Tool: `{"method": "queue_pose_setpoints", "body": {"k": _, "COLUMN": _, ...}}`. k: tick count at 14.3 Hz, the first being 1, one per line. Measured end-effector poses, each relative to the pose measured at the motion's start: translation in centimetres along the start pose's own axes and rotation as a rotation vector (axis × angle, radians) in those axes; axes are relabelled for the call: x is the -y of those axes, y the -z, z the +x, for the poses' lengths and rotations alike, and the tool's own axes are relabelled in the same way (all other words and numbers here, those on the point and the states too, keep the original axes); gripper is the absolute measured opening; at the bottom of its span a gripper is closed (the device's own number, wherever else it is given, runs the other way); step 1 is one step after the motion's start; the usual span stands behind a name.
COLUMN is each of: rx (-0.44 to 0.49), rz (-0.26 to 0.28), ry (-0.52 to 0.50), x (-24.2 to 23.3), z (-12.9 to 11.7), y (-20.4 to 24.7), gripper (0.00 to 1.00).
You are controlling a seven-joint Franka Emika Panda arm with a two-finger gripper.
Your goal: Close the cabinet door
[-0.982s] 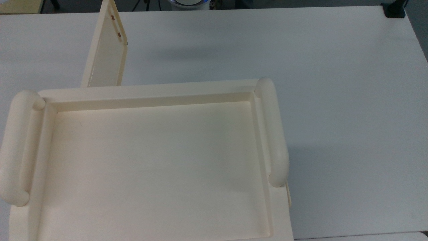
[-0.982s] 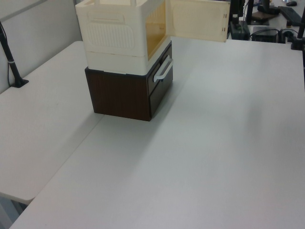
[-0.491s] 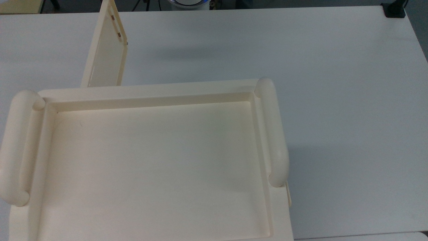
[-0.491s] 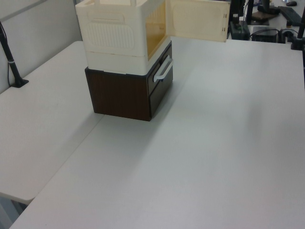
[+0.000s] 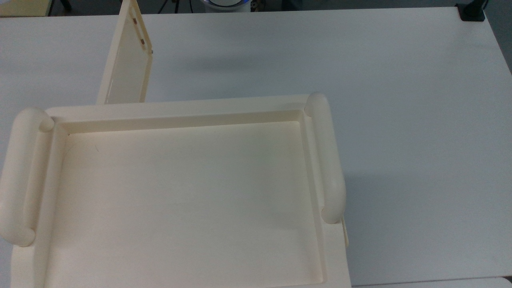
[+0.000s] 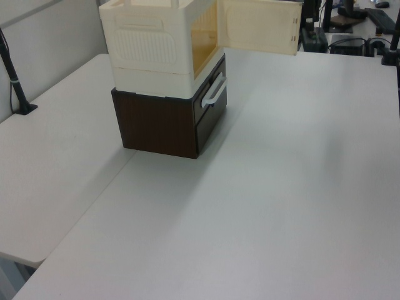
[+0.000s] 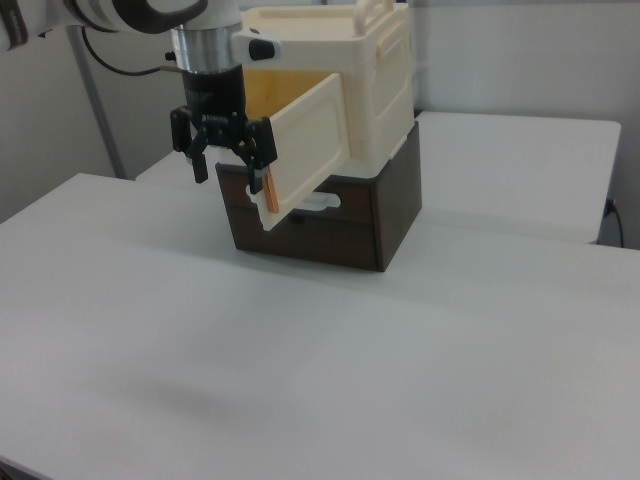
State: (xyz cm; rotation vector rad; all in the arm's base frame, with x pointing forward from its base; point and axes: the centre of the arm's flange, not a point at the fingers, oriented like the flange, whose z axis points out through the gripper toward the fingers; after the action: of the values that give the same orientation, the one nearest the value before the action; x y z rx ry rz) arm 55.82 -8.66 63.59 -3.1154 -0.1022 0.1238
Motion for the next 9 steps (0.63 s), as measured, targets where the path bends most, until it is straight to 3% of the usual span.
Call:
{"method": "queue_pose_setpoints", "body": {"k": 2, "rx": 0.008, "rz": 0.002, "ry": 0.035, "x": -0.1, "z": -0.2, "y": 0.0, "gripper": 0.97}}
{"method": "queue_pose_setpoints", "body": {"k": 6, "rx": 0.060, "rz": 0.021, "ry": 0.152, "x": -1.0, "z": -1.2, "y": -0.3, "gripper": 0.54}}
{"method": "queue_pose_setpoints", "body": {"k": 8, "rx": 0.063, "rz": 0.027, "ry": 0.222, "x": -2.0, "z": -1.6, "y": -0.2, "gripper": 0.50}}
{"method": "queue_pose_setpoints", "body": {"k": 9, "rx": 0.060, "rz": 0.028, "ry": 0.252, "x": -2.6, "z": -1.9, "y": -0.1, "gripper": 0.44}}
